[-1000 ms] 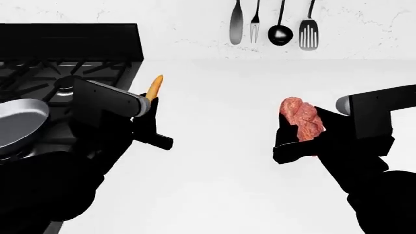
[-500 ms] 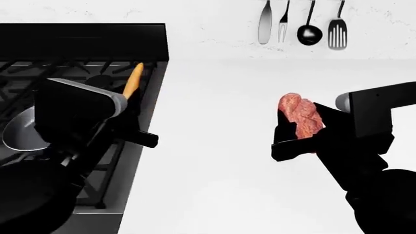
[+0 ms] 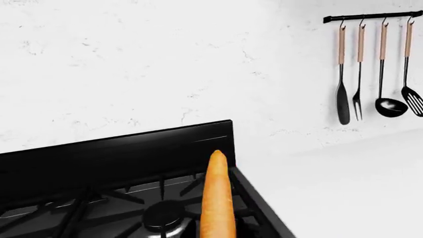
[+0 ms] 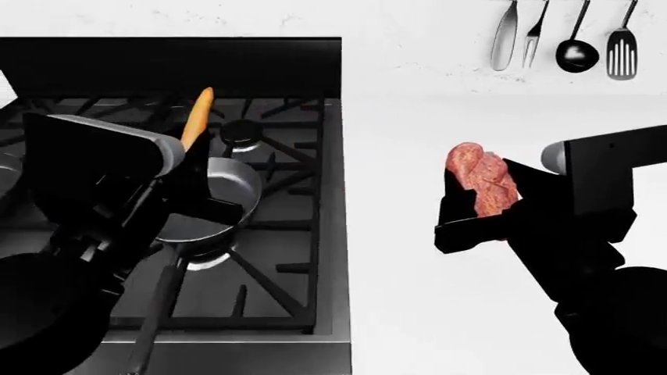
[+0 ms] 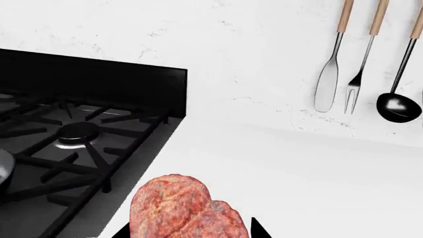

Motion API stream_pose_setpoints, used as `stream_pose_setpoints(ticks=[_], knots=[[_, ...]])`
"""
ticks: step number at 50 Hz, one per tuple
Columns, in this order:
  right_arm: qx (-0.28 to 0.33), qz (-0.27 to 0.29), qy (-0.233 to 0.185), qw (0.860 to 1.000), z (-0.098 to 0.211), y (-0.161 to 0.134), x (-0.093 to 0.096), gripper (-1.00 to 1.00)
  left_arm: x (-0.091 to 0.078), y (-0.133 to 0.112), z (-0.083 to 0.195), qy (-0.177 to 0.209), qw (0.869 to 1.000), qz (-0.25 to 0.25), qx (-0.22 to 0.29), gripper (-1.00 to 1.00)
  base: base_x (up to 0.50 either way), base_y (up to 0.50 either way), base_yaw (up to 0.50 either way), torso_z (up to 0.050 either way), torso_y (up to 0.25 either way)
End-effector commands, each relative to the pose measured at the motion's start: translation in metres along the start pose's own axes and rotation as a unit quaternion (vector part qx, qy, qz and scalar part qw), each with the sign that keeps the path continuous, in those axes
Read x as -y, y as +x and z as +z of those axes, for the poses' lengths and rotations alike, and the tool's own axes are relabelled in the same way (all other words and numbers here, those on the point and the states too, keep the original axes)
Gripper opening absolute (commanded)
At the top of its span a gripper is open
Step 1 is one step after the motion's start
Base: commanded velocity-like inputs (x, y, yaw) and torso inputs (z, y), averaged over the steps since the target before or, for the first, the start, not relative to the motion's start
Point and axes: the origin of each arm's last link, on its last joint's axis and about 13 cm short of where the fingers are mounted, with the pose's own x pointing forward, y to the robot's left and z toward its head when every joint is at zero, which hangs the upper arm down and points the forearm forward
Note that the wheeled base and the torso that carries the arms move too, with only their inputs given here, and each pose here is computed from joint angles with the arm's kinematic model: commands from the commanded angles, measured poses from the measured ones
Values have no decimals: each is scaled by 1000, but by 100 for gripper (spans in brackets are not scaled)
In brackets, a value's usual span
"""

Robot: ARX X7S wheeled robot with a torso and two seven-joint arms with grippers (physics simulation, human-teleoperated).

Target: Place both pans onto different burners. Then place the carrot and the steak on different pans.

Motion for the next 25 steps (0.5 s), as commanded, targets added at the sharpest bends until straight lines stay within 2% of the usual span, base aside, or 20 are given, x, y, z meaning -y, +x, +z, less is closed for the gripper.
stream_pose_setpoints(ticks=[1, 25], knots=[[9, -5, -5, 1000, 3, 0, 1, -100, -2, 0, 2, -6, 1000, 9, 5, -100, 1, 500, 0, 0, 0], [11, -4, -8, 1000, 4, 0, 0, -100, -4, -3, 0, -8, 1000, 14, 6, -100, 1, 500, 0, 0, 0]])
